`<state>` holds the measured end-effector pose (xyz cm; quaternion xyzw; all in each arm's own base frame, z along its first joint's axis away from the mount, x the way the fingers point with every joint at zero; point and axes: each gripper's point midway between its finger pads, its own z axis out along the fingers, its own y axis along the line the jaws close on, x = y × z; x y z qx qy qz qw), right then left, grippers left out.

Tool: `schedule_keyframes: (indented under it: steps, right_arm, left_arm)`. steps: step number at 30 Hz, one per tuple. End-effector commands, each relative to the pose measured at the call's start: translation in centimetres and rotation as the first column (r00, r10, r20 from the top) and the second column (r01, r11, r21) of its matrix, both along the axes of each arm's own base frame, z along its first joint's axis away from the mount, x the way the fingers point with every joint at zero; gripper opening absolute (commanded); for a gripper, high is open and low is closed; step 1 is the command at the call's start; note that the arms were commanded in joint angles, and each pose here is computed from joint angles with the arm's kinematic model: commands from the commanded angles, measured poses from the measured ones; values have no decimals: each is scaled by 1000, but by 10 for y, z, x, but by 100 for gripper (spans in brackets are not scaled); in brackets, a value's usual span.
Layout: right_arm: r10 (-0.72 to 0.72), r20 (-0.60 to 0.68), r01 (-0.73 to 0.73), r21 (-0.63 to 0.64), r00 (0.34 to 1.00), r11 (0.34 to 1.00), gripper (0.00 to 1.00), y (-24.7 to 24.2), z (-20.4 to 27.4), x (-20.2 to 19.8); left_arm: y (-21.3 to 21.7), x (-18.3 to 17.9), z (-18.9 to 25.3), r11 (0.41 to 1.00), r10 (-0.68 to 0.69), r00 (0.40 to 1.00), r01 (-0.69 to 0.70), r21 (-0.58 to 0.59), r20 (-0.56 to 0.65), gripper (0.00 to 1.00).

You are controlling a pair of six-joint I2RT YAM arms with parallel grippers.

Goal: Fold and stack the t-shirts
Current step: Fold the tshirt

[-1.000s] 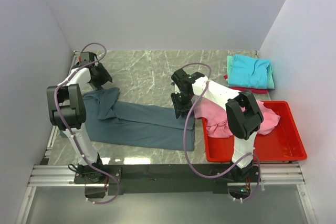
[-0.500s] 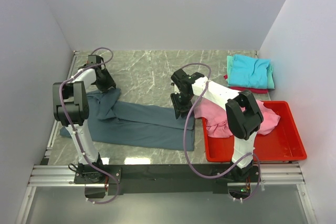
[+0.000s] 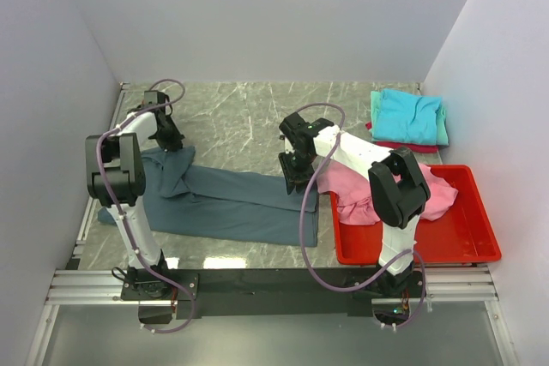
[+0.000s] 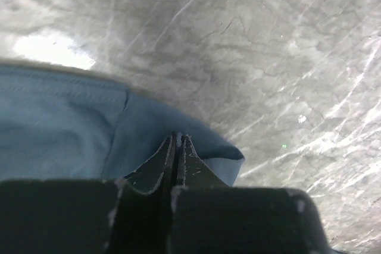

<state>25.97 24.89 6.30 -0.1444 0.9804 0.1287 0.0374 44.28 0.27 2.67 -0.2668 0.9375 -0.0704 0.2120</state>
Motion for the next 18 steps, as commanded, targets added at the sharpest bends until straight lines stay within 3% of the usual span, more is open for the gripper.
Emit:
schedule_keyframes:
  steps: [1,9,18]
  right_arm:
    - [16,9,-16,-9,1000,1000,40,2,-4,0]
    - [20,7,-20,-5,1000,1000,40,4,-5,1]
    - [42,-5,-42,1,999,999,40,9,-8,3]
  left_arm:
    - [7,10,57,998,37,992,-41,36,118,0]
    - [32,-19,104,977,140,966,-170,130,215,0]
    - [63,-108,105,921,296,939,-329,208,173,0]
